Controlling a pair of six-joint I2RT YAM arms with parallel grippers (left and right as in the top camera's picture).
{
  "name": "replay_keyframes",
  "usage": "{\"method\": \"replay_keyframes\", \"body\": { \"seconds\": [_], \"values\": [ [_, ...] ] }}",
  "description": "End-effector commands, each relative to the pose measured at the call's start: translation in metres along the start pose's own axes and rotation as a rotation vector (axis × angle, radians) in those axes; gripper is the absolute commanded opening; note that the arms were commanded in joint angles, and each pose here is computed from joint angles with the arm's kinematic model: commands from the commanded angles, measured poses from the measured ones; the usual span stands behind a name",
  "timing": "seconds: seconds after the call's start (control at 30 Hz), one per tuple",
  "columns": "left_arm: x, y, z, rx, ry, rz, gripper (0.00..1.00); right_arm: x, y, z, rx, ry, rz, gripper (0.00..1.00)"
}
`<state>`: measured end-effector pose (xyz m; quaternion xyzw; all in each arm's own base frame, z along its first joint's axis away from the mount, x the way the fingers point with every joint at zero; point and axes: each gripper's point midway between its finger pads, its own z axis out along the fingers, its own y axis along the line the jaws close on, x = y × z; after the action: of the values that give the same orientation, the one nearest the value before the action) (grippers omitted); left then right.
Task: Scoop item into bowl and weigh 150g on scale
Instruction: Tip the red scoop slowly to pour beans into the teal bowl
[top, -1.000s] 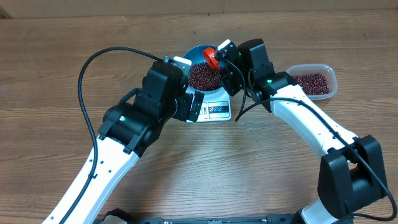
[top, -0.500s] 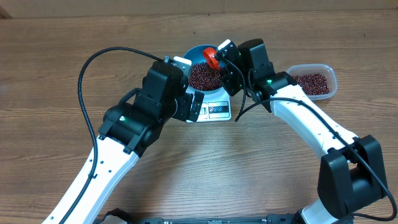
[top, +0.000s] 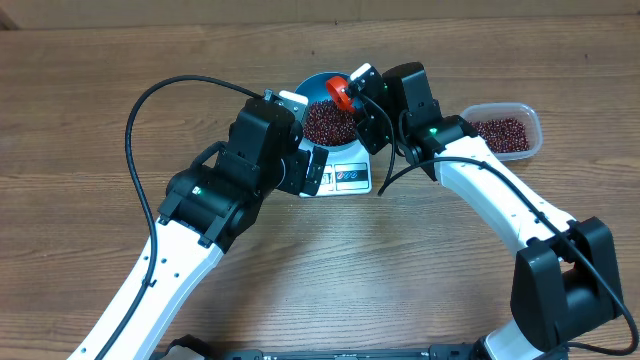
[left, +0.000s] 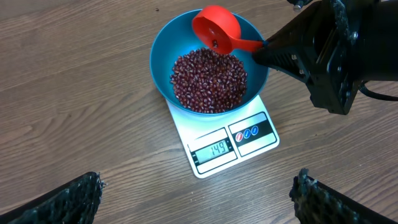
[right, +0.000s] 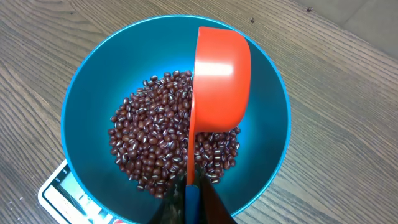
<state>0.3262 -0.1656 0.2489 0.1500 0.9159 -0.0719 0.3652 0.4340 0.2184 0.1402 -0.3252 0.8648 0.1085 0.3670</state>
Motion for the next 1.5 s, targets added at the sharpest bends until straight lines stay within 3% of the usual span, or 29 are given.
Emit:
{"method": "replay_keyframes", "body": {
  "seconds": [0.0,0.13,0.27,0.53,1.47],
  "values": [
    [-0.009,-0.001,-0.009,0.012,-0.033,0.013,0.99,-0.002,-0.003,0.001,0.01,-0.007,0.005,0.04],
    [-0.009,-0.001,-0.009,0.012,-0.033,0.013,1.0,-0.002,-0.002,0.001,0.003,-0.006,-0.001,0.04],
    [-0.009,-0.001,-0.009,0.012,-0.033,0.013,1.0,0.003,0.021,0.0,-0.113,0.002,-0.133,0.04],
    [-0.009,-0.001,-0.009,0.012,-0.033,0.013,1.0,0.0,-0.01,0.001,0.059,0.007,0.02,0.04],
    [-0.009,-0.001,-0.009,0.012,-0.033,0.013,0.99,-0.002,-0.01,0.001,0.059,0.001,0.024,0.04]
  ]
}}
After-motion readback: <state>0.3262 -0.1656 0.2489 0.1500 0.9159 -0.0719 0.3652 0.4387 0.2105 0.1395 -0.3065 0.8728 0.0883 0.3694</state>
